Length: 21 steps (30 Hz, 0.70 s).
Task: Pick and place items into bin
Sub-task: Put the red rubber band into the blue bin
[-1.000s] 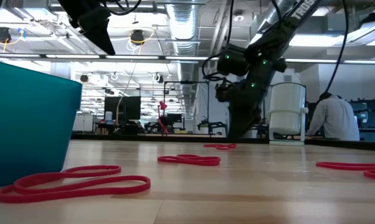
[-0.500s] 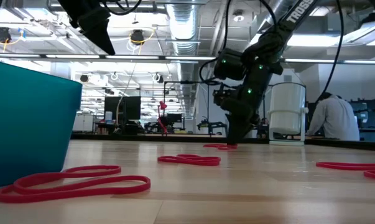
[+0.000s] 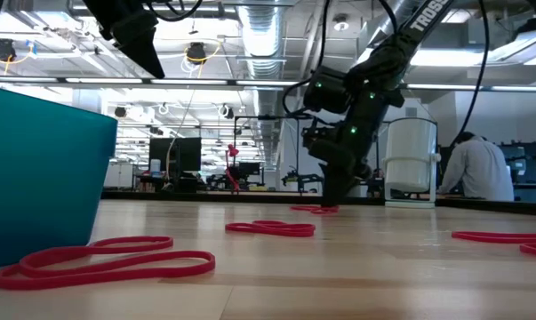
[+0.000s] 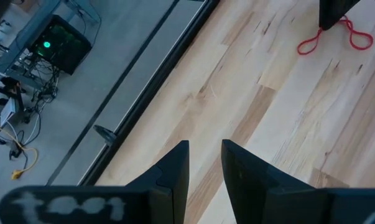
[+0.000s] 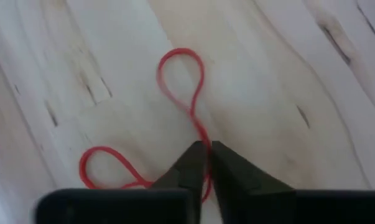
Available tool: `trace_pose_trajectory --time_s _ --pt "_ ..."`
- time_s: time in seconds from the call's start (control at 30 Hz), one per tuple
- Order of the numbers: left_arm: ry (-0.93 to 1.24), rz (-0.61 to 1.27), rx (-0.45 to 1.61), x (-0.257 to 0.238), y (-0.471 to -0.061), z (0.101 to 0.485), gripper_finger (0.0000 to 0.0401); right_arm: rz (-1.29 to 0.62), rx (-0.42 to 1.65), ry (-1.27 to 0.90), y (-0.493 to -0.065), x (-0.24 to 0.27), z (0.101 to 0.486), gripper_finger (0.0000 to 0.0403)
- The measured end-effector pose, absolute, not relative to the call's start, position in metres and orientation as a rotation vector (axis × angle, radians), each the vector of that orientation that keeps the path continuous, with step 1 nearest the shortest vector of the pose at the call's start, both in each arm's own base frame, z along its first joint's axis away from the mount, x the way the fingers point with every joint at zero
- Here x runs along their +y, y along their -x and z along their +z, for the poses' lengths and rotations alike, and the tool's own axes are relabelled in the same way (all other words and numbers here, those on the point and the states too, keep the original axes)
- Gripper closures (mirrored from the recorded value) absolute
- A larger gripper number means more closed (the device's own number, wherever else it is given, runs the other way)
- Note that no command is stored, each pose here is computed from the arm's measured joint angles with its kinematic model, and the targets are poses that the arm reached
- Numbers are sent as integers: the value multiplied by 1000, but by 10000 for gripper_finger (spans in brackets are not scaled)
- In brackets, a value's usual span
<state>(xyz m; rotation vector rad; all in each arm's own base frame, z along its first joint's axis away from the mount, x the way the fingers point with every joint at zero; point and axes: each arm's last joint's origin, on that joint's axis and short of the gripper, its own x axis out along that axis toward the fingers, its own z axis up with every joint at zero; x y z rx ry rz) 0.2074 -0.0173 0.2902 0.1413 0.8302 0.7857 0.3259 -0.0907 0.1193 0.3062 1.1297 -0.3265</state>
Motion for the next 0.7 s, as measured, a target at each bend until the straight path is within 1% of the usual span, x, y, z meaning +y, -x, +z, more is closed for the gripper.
trace_pose_trajectory --time_s 0.07,0.17,0.27,0.43,0.57,0.63,0.7 --pt "-149 785 832 -17 -207 290 316 -317 1118 -297 -328 -88 121 395" --pt "-174 802 824 -17 -207 291 316 -288 1084 -284 -338 -78 129 392" --pt "-182 812 818 -16 -207 291 316 -217 1002 -259 -353 -59 153 399" --pt "-184 814 821 -16 -207 291 316 -90 722 -181 -381 -16 197 396" --pt "-212 901 804 -11 -196 295 316 121 437 -112 -398 26 234 400" --pt "-208 958 779 -7 -188 298 316 205 325 -82 -405 46 242 399" --pt "-184 986 756 -5 -181 303 316 245 259 -57 -413 62 242 400"
